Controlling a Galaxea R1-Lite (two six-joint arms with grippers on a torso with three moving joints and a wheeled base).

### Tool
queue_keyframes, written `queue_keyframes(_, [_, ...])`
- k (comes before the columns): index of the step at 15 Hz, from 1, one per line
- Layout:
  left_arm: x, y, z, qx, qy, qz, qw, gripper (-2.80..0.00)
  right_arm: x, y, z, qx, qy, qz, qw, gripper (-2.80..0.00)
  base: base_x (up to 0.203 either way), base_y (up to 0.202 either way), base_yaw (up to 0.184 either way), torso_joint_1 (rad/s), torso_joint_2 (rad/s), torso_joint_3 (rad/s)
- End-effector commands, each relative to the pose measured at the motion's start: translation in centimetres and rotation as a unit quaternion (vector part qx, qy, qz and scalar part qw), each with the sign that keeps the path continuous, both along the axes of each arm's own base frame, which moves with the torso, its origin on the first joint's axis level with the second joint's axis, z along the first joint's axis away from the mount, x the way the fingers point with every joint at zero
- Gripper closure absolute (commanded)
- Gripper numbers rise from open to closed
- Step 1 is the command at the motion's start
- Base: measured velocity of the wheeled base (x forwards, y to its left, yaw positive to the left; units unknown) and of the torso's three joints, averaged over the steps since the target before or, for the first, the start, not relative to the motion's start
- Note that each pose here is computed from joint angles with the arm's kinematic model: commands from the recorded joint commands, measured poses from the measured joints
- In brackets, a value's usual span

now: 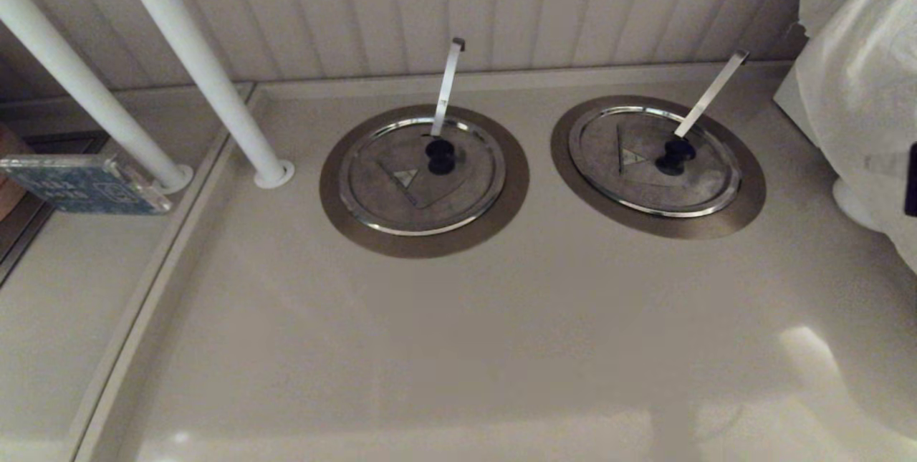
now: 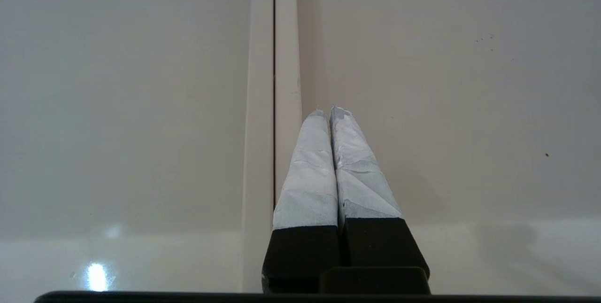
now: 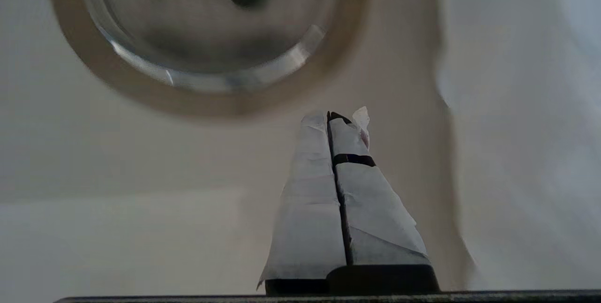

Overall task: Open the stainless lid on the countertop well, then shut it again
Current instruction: Open the lid

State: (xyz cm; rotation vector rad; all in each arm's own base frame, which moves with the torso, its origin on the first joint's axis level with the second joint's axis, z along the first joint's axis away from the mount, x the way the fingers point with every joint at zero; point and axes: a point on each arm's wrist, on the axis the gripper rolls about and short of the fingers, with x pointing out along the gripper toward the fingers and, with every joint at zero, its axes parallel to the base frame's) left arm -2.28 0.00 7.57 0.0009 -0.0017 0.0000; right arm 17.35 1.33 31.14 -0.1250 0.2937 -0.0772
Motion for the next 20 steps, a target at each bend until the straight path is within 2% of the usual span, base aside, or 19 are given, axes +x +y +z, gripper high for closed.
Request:
queue_keyframes(1, [0.0,0.0,0.0,0.000,-0.001,0.000,1.0000,0.00,4.9,2.2,-0.8,-0.009,0.038,0.018,0.999,0.00,0.000,0.000,0.000,0.000,0.00,0.000])
queue_keyframes(2, [0.0,0.0,0.0,0.000,-0.001,0.000,1.0000,0.00,5.9,2.7,-1.3,-0.006,0.046,0.018,0.999,0.00,0.000,0.000,0.000,0.000,0.00,0.000])
queue_keyframes(4, [0.0,0.0,0.0,0.000,-0.001,0.000,1.0000,0.00,7.4,3.6,-2.8,0.036,0.040,0.010,0.998,0.00,0.000,0.000,0.000,0.000,0.00,0.000])
queue_keyframes(5, [0.0,0.0,0.0,0.000,-0.001,0.000,1.0000,0.00,8.8,3.9,-3.8,0.041,0.033,0.006,0.999,0.00,0.000,0.000,0.000,0.000,0.00,0.000])
queue_keyframes(7, [0.0,0.0,0.0,0.000,-0.001,0.000,1.0000,0.00,11.5,4.3,-5.1,0.036,-0.002,-0.033,0.999,0.00,0.000,0.000,0.000,0.000,0.00,0.000])
queue_keyframes(8, [0.0,0.0,0.0,0.000,-0.001,0.000,1.0000,0.00,11.9,4.4,-5.1,0.033,-0.014,-0.051,0.998,0.00,0.000,0.000,0.000,0.000,0.00,0.000])
queue_keyframes(10, [0.0,0.0,0.0,0.000,-0.001,0.000,1.0000,0.00,11.5,4.2,-3.7,0.043,-0.055,-0.054,0.996,0.00,0.000,0.000,0.000,0.000,0.00,0.000])
queue_keyframes(13, [0.0,0.0,0.0,0.000,-0.001,0.000,1.0000,0.00,10.8,2.2,-1.3,0.046,-0.105,-0.087,0.990,0.00,0.000,0.000,0.000,0.000,0.00,0.000])
queue_keyframes(15, [0.0,0.0,0.0,0.000,-0.001,0.000,1.0000,0.00,11.3,1.1,-1.0,0.048,-0.112,-0.106,0.987,0.00,0.000,0.000,0.000,0.000,0.00,0.000])
queue_keyframes(19, [0.0,0.0,0.0,0.000,-0.001,0.000,1.0000,0.00,11.8,1.3,-1.6,0.058,-0.103,-0.097,0.988,0.00,0.000,0.000,0.000,0.000,0.00,0.000])
queue_keyframes(20, [0.0,0.0,0.0,0.000,-0.001,0.000,1.0000,0.00,11.8,1.4,-1.6,0.058,-0.102,-0.095,0.989,-2.80,0.000,0.000,0.000,0.000,0.00,0.000])
